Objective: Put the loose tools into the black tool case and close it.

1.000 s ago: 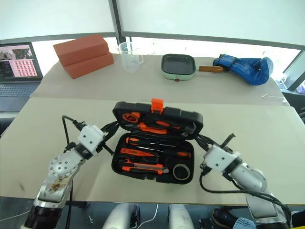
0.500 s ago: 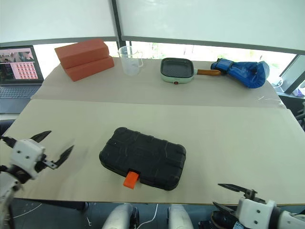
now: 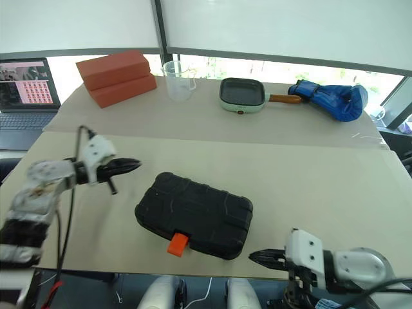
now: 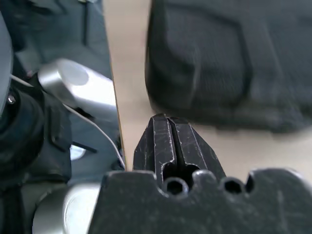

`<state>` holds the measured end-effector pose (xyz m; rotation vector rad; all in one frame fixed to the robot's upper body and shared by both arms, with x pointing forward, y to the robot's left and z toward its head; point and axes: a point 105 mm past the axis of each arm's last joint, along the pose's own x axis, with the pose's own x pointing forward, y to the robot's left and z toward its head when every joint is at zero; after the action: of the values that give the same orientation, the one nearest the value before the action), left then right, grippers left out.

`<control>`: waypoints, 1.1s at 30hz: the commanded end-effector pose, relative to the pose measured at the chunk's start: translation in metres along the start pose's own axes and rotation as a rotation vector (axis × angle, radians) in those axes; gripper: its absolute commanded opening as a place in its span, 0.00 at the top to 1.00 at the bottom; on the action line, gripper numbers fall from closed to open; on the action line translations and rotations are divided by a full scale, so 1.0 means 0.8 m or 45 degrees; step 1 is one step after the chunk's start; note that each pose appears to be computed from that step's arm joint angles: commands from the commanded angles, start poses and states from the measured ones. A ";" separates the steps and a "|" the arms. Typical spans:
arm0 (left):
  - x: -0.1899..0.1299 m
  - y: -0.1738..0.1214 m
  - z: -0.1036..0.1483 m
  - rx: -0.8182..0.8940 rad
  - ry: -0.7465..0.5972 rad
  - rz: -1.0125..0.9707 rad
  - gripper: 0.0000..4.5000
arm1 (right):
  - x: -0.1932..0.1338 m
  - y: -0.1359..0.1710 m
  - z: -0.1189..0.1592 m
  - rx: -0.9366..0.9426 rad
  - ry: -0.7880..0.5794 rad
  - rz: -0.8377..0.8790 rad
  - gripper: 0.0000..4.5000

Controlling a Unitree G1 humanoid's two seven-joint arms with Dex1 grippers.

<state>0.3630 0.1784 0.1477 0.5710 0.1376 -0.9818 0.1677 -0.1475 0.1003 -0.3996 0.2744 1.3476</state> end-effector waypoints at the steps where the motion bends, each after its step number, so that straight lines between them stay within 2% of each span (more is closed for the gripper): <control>1: 0.011 0.003 0.007 0.110 0.026 -0.057 0.99 | 0.012 0.016 0.006 0.058 -0.028 0.120 1.00; 10: 0.028 -0.011 0.016 0.214 0.036 -0.239 0.99 | 0.045 0.019 0.022 0.059 -0.103 0.187 1.00; 13: 0.029 -0.023 0.021 0.230 0.029 -0.323 0.99 | 0.052 0.002 0.025 0.056 -0.136 0.088 1.00; 16: 0.023 -0.043 0.017 0.261 0.058 -0.443 0.99 | 0.048 -0.027 0.021 0.051 -0.149 -0.109 1.00; 21: -0.006 -0.076 -0.004 0.266 0.155 -0.606 0.99 | 0.010 -0.082 0.001 0.070 -0.077 -0.445 1.00; 27: -0.015 -0.070 0.001 0.231 0.146 -0.526 0.99 | -0.007 -0.096 -0.007 0.069 -0.044 -0.524 1.00; 30: -0.015 -0.048 0.016 0.213 0.112 -0.419 0.99 | -0.012 -0.091 -0.009 0.069 -0.043 -0.510 1.00; 33: -0.011 -0.029 0.067 0.028 -0.049 -0.375 0.99 | -0.022 -0.084 -0.009 0.090 -0.051 -0.492 1.00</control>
<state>0.3264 0.1609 0.1437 0.6835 0.2790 -1.2981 0.2330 -0.1733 0.0938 -0.3337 0.2490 0.9550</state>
